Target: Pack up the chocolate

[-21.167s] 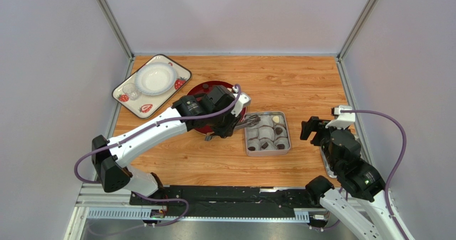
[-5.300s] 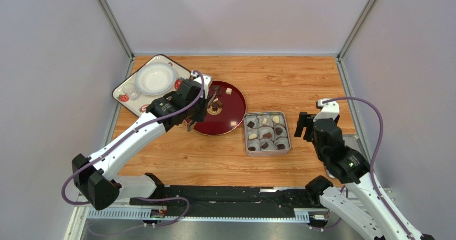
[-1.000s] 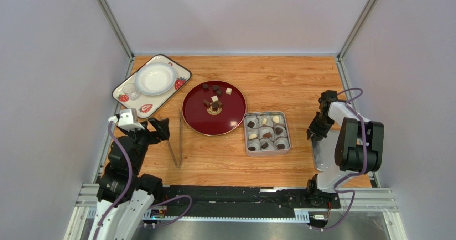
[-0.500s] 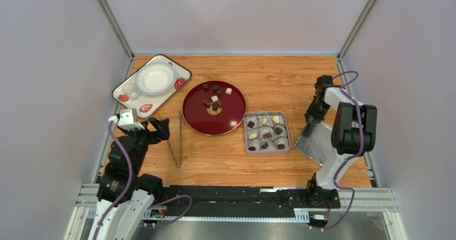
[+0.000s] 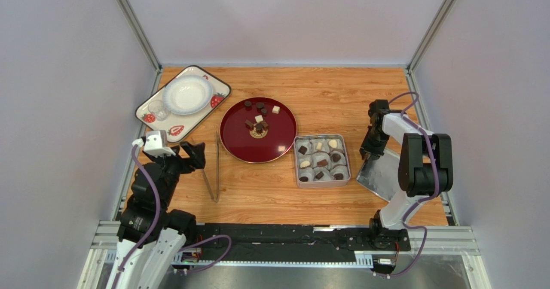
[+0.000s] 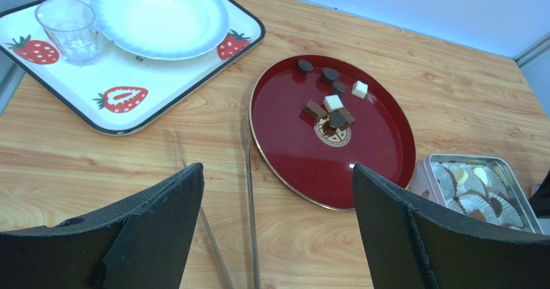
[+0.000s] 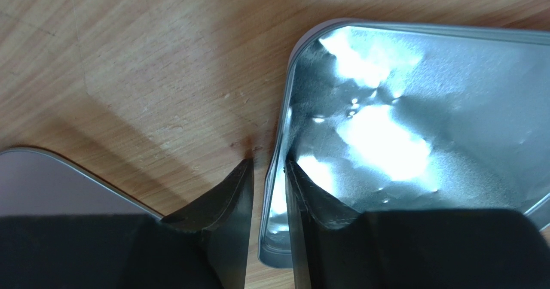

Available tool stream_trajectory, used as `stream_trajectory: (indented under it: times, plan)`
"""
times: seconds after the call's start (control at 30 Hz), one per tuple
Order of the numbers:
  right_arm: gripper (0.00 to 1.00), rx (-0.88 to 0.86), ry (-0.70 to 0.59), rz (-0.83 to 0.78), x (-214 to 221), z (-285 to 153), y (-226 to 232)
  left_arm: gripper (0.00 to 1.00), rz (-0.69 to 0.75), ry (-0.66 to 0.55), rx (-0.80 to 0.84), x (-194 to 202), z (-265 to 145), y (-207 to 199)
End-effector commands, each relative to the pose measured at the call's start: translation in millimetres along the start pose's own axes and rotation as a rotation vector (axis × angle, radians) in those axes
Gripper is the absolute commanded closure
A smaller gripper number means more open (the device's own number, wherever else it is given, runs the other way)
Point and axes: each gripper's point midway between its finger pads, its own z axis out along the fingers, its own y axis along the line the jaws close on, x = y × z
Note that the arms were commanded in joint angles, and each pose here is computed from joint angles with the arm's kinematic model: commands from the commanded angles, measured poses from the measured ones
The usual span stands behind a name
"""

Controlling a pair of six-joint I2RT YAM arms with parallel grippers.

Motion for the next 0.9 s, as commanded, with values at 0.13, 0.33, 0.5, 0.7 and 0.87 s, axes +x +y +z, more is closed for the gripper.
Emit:
stream_trajectory:
  times: [0.13,0.33,0.5,0.7,0.87]
  plan:
    - [0.74,0.008,-0.01,0.027,6,5,4,0.07,0.007,-0.011,0.02,-3,3,-4]
    - [0.89,0.052,-0.043,0.03,2,10,-5,0.08,0.011,0.012,0.028,0,5,-6]
    - [1.0,0.029,-0.079,0.034,-1,-1,-4,0.08,0.019,0.032,0.094,4,9,-19]
    - [1.0,-0.039,-0.173,0.042,-14,-37,1,0.08,0.043,0.114,0.232,17,16,-44]
    - [1.0,-0.12,-0.26,0.03,-21,-70,8,0.1,0.048,0.149,0.301,18,20,-60]
